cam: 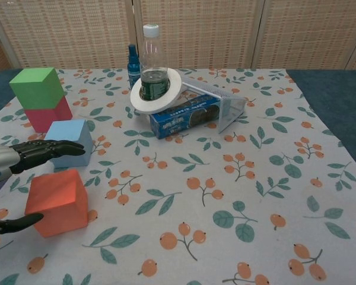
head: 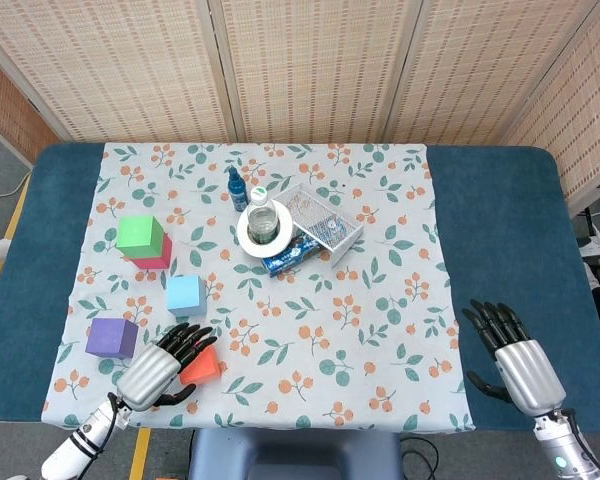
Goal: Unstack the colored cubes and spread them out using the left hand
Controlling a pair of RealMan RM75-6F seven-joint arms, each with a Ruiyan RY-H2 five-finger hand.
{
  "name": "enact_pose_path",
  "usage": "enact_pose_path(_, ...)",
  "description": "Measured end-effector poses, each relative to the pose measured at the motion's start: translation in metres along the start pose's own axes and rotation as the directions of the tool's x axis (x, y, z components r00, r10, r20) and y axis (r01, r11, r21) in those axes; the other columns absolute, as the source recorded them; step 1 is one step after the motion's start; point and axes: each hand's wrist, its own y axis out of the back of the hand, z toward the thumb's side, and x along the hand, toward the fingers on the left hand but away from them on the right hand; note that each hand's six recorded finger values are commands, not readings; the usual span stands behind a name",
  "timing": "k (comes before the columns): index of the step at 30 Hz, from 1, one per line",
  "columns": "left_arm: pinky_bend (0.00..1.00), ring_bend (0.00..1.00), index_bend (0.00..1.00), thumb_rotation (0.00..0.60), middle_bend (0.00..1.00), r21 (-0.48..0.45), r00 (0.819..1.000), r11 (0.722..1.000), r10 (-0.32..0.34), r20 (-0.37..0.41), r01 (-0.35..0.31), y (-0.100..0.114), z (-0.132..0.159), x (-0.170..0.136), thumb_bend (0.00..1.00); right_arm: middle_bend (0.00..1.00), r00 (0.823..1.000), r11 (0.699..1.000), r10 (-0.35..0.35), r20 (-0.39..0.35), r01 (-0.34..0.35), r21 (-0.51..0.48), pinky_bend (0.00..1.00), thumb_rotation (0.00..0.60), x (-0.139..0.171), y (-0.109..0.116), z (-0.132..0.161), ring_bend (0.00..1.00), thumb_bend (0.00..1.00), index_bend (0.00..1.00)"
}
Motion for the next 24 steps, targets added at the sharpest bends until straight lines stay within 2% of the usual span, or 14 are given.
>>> enact_pose_path(5,0.07,0.00,0.00,0.600,0.00,0.007,1.000,1.000,0.022,0.002,-0.022,0.008,0.002,0.000,0.35,0.00,1.000,1.000,-0.002,0.001,0.002,0.000,0.00,0.600,0.000,0.000,0.000,0.00,0.13,0.00)
enact_pose_path(8,0.07,0.00,0.00,0.600,0.00,0.023,0.994,0.994,0.109,-0.010,-0.109,0.028,-0.002,0.004,0.33,0.00,1.000,1.000,-0.002,0.004,0.002,0.000,0.00,0.600,0.000,0.001,-0.001,0.00,0.13,0.00)
enact_pose_path(12,0.06,0.00,0.00,0.600,0.00,0.052,0.961,0.964,0.265,-0.075,-0.262,0.069,-0.022,0.018,0.33,0.00,1.000,1.000,0.005,0.002,-0.005,0.002,0.00,0.600,-0.001,-0.001,-0.001,0.00,0.13,0.00)
enact_pose_path(15,0.06,0.00,0.00,0.600,0.00,0.076,0.934,0.949,0.316,-0.164,-0.307,0.090,-0.050,0.030,0.33,0.00,1.000,1.000,0.006,0.002,-0.006,0.006,0.00,0.600,-0.001,-0.002,-0.001,0.00,0.13,0.00)
enact_pose_path(18,0.05,0.00,0.00,0.600,0.00,0.124,0.908,0.940,0.339,-0.247,-0.317,0.110,-0.084,0.047,0.33,0.00,1.000,1.000,0.003,0.006,-0.004,0.014,0.00,0.600,-0.001,-0.002,-0.001,0.00,0.13,0.00)
enact_pose_path(21,0.04,0.00,0.00,0.600,0.00,0.166,0.895,0.941,0.332,-0.296,-0.295,0.122,-0.111,0.064,0.34,0.00,1.000,1.000,0.001,0.009,-0.001,0.029,0.00,0.600,-0.002,-0.002,-0.001,0.00,0.13,0.00)
enact_pose_path(24,0.03,0.00,0.00,0.600,0.00,0.183,0.887,0.949,0.307,-0.344,-0.257,0.126,-0.136,0.078,0.34,0.00,1.000,0.999,-0.002,0.018,0.002,0.041,0.00,0.600,-0.002,-0.002,-0.002,0.00,0.13,0.00)
